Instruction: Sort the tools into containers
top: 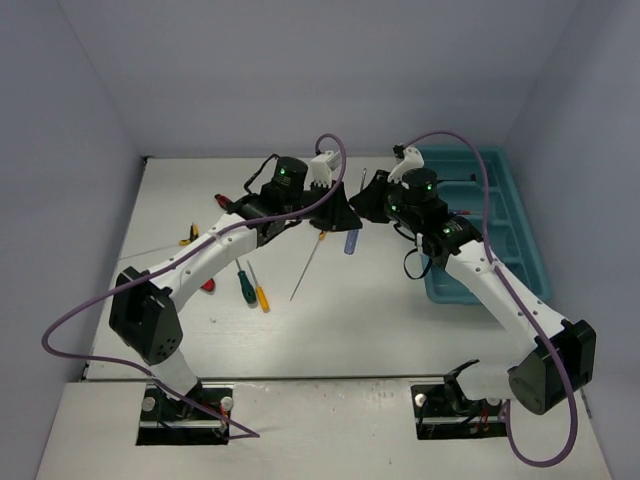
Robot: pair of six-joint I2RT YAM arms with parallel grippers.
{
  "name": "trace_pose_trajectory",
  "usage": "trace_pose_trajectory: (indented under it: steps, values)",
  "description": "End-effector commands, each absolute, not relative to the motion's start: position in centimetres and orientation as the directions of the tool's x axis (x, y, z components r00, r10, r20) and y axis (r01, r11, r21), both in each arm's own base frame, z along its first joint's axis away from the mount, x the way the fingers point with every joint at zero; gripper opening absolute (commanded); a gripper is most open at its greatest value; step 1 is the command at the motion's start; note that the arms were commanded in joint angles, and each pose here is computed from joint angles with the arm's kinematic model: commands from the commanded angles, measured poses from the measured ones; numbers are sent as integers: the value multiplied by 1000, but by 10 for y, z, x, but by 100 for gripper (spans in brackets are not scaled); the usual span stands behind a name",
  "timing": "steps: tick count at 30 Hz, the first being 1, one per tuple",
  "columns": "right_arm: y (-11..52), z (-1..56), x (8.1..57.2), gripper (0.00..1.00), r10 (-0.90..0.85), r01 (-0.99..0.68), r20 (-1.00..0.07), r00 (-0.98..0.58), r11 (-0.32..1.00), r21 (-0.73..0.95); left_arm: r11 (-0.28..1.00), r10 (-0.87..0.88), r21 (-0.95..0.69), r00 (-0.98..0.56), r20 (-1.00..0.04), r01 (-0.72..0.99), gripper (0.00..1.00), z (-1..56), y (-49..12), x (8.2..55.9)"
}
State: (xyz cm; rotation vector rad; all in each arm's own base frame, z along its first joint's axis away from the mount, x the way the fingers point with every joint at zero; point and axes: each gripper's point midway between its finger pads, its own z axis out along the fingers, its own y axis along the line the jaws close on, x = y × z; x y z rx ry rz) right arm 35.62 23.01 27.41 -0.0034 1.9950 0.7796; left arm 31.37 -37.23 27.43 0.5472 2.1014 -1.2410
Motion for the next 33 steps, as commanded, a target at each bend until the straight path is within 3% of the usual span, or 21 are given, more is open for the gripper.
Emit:
trace_pose_trajectory:
  steps: [1,3,5,10,14,26,33]
  values:
    - [204,298,378,0,390,-235,-821,-416,826,512,491,-38,-537,-599,-800,686,33,333,-357,316]
    - [176,301,390,0,448,-151,-810,-378,834,531,557,-38,-517,-602,-797,649,64,325,-346,322]
    - [144,300,401,0,519,-46,-787,-332,825,563,629,-19,-488,-616,-787,604,75,312,-331,322]
    - [24,292,429,0,666,284,-737,-116,733,618,826,-18,-349,-599,-801,442,76,297,-266,322]
    - [-45,267,449,0,730,456,-684,-4,610,648,909,-28,-263,-582,-813,323,76,288,-213,303]
    - [-122,201,523,0,797,631,-590,128,393,669,976,-79,-193,-660,-747,101,76,233,-134,240]
    - [-129,158,543,30,813,680,-572,112,357,641,988,-81,-149,-710,-700,35,76,209,-123,234]
